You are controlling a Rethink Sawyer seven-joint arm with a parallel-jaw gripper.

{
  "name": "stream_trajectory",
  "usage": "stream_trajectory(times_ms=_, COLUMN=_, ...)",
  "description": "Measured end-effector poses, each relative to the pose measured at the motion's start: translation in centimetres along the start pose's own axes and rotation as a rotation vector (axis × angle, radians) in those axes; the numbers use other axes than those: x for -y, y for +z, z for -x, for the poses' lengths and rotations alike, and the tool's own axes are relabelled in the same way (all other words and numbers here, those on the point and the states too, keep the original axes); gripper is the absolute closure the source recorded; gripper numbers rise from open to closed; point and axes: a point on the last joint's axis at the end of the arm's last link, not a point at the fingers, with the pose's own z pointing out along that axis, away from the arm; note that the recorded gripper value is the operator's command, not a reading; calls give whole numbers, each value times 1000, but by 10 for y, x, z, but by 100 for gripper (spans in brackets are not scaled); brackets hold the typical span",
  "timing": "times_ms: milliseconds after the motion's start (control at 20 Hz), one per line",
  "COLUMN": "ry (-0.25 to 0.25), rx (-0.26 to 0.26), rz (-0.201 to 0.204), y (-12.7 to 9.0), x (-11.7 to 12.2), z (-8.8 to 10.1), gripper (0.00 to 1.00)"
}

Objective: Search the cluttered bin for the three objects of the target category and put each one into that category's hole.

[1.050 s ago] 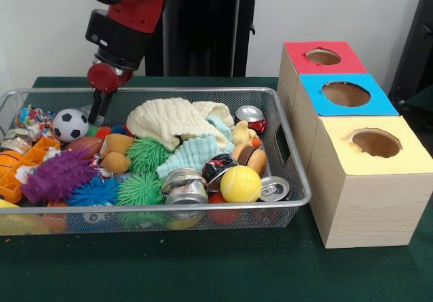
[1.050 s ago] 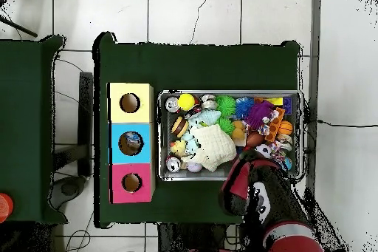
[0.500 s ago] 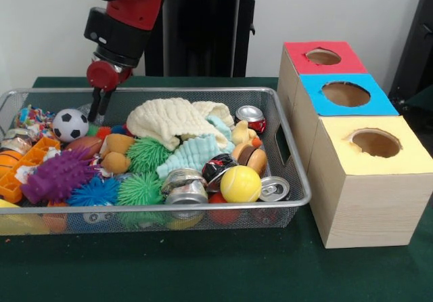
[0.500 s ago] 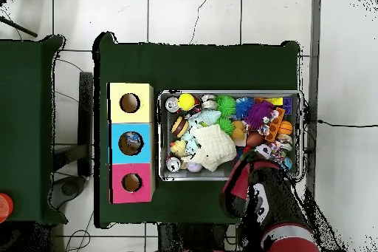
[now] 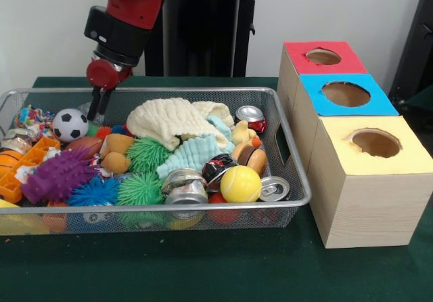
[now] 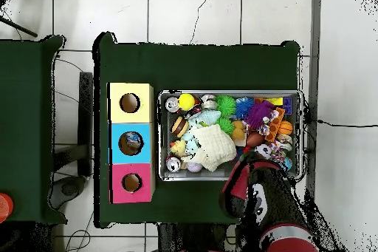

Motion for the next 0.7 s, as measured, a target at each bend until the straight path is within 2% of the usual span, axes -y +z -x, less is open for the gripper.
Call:
stream_trajectory(times_ms=450, ry=21, rx=-10, rz=4, y=-1, x=1, z=-1, gripper=0)
stream_trajectory(times_ms=700, ry=16, rx=-11, rz=6, y=2, x=0, z=2, gripper=0)
